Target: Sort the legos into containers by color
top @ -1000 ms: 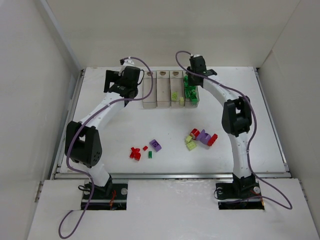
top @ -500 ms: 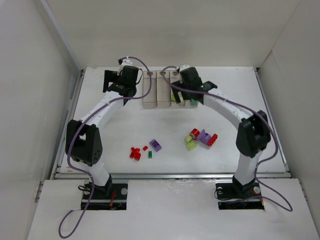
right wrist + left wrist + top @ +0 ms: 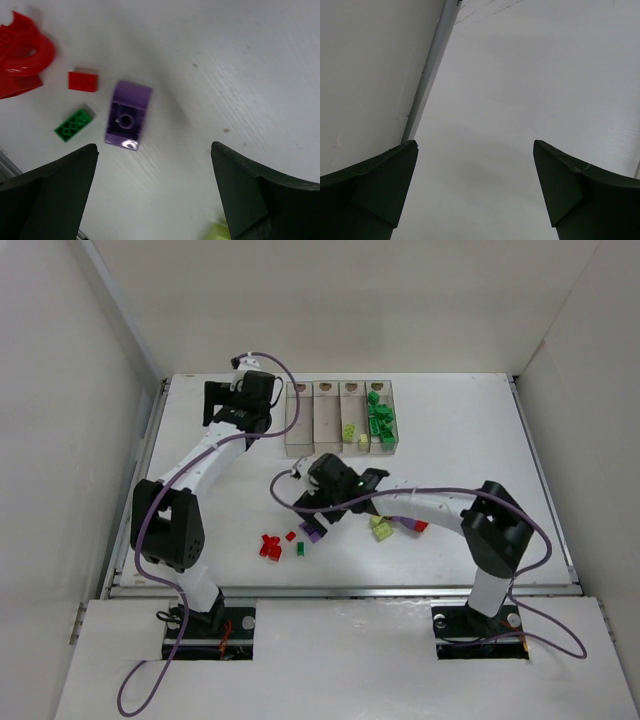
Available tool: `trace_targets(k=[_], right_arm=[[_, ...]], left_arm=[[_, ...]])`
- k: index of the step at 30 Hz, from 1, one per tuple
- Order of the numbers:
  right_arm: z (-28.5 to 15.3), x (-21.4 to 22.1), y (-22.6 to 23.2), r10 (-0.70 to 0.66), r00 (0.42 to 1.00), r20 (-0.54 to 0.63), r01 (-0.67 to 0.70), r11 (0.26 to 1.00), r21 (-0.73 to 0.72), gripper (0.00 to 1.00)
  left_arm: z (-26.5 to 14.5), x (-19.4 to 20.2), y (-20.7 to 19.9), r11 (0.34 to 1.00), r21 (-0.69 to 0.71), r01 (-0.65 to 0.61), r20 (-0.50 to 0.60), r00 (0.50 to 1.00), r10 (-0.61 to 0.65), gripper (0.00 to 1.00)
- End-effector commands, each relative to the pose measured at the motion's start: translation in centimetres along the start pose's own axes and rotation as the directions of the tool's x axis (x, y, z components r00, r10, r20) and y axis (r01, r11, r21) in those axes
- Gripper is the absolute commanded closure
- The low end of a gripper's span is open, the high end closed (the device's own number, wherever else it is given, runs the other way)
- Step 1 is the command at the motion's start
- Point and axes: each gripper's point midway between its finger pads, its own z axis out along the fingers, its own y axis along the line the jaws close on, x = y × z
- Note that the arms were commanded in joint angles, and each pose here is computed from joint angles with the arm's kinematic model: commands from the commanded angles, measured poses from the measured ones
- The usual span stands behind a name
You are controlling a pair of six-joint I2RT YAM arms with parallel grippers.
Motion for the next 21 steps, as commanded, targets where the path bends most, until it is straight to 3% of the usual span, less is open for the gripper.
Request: trace_targets(k=[1,8,11,18,19,21], right_arm=[[0.8,-4.2,2.8,-0.037,0.989,0.142,0.044,0.998,-0.051,0.0],[3.1,-3.4,4.2,-0.072,0.991,0.11,0.082,0.993,-0.087,0.02],[4.9,-2.1,3.9,-0.085,0.994,0.064,0.089,0.993,-0.071,0.09],[5.8,-2.4,4.2,-0.112,0.993,0.041,0.114,0.991,-0.07,0.49],[5.7,-2.9,3.9,-0.111,0.993,0.05,0.114,0.992,-0.053,0.68],[5.1,-3.2,3.6,-0.111,0.993,0.051,0.113,0.993,-0.033,0.89]], left_arm=[[0.0,-0.9,3.5,0.988,-0.13,0.086,0.041,0.996,-0.081,0.0],[0.4,-0.2,5.4,0.981,-0.163,0.107,0.035,0.994,-0.103,0.0],[0.6,-0.1,5.8,0.979,-0.172,0.111,0.032,0.994,-0.107,0.0],[1.0,-0.3,5.9,0.979,-0.155,0.133,0.031,0.991,-0.13,0.0],[1.2,-0.2,6.3,0.977,-0.162,0.136,0.029,0.991,-0.133,0.0],[1.2,-0.1,6.3,0.978,-0.163,0.129,0.022,0.992,-0.127,0.0]])
